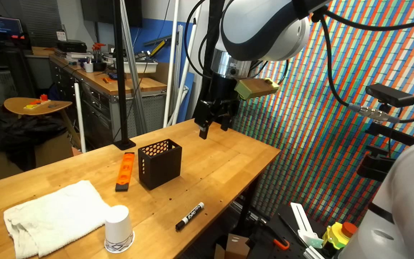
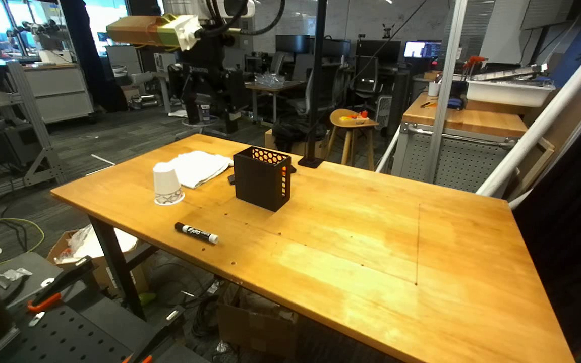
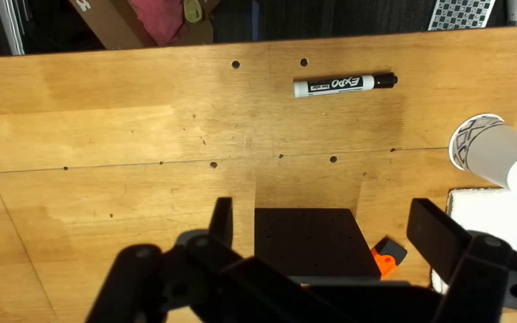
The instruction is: Put the towel inside the black object
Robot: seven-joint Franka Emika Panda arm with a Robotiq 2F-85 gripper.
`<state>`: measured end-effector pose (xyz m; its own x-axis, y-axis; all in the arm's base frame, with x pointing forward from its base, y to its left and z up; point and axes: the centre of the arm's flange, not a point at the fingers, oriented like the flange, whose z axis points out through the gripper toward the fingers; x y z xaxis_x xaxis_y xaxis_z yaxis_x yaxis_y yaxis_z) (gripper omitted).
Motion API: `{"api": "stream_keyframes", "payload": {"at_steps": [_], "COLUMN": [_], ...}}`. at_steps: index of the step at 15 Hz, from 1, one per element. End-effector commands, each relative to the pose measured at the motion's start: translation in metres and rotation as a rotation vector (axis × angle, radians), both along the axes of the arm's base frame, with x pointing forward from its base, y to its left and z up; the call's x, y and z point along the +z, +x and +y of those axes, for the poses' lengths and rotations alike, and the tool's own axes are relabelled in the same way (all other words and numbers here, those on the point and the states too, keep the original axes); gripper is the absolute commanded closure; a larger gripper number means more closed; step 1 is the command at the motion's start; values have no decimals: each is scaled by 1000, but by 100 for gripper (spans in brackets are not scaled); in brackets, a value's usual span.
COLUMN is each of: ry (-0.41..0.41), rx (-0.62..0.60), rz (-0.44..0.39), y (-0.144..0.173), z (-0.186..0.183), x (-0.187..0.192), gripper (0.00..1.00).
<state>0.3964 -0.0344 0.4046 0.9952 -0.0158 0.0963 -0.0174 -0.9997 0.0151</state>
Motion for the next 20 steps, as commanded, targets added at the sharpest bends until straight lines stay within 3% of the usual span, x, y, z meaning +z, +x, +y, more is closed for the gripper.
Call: {"api": "stream_keyframes", "payload": {"at_steps": [1, 10, 20], "ry": [-1, -54, -20], "rx": [19, 242, 580], "rz": [-2, 10, -94], "y": [3, 50, 178], "z": [9, 108, 228], "x": [-1, -1, -24], "gripper": [0, 0, 0]}}
